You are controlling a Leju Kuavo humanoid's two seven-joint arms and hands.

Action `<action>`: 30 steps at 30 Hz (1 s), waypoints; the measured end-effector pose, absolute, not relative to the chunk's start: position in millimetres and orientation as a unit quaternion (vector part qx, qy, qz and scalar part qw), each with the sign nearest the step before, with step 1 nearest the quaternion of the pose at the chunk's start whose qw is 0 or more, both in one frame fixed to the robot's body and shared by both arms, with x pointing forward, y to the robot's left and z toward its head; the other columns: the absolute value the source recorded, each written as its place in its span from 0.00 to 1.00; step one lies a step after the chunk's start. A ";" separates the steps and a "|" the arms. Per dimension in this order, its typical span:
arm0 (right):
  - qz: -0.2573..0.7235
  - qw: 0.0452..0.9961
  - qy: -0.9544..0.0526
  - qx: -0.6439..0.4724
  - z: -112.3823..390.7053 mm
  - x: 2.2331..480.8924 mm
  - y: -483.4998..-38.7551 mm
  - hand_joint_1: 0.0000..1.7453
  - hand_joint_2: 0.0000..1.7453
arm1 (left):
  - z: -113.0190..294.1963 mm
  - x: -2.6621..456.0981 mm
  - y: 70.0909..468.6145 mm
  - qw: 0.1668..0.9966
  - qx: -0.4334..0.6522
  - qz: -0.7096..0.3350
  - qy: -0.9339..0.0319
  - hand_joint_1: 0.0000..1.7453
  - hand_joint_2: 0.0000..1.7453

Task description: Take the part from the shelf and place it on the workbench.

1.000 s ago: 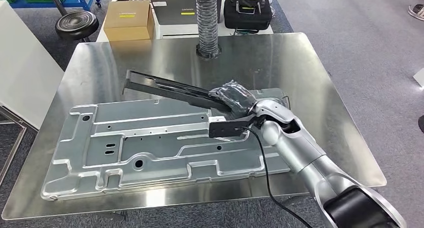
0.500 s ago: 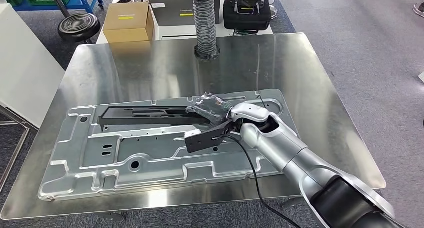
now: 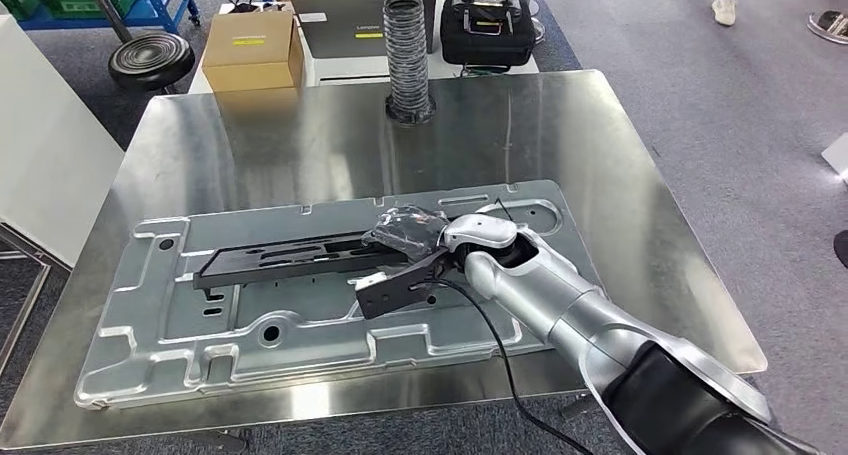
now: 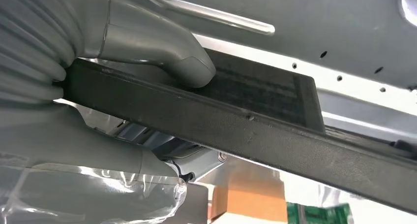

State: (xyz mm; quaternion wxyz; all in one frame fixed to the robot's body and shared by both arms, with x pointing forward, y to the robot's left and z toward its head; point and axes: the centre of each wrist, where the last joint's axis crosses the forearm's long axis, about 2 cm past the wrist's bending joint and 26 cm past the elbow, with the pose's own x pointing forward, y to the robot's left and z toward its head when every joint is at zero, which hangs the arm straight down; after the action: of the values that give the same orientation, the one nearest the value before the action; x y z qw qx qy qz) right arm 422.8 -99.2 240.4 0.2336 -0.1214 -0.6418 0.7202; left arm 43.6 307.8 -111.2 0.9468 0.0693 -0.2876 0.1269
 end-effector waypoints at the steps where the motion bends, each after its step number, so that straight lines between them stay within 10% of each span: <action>1: 0.722 0.233 -0.640 -0.121 240.0 422.9 -98.9 1.00 1.00 | -111.2 43.5 307.8 0.947 0.069 0.127 -0.288 0.00 1.00; 2: 0.723 0.233 -0.638 -0.122 239.4 423.0 -98.7 1.00 1.00 | -111.2 43.5 307.8 0.947 0.069 0.127 -0.288 0.00 1.00; 6: 0.740 0.244 -0.617 -0.114 228.6 423.4 -100.4 0.00 0.00 | -111.2 43.7 307.8 0.945 0.067 0.125 -0.295 0.00 1.00; 8: 0.743 0.252 -0.611 -0.104 219.5 420.7 -101.0 0.00 0.00 | -111.2 43.6 307.8 0.945 0.066 0.124 -0.296 0.00 1.00; 12: 0.740 0.260 -0.613 -0.096 216.2 420.9 -101.7 0.00 0.00 | -111.3 43.2 306.2 0.944 0.062 0.124 -0.298 0.00 0.00; 30: 0.613 0.360 -0.700 0.064 226.7 425.2 -107.0 0.00 0.00 | -111.4 42.6 305.2 0.947 0.063 0.123 -0.291 0.00 0.00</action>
State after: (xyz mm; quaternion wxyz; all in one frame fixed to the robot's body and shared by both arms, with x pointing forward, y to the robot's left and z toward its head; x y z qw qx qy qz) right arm 425.2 -107.0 226.7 0.3597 0.0645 -0.7005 0.6130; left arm 42.6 305.2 -111.4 0.9467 0.0632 -0.2910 0.1228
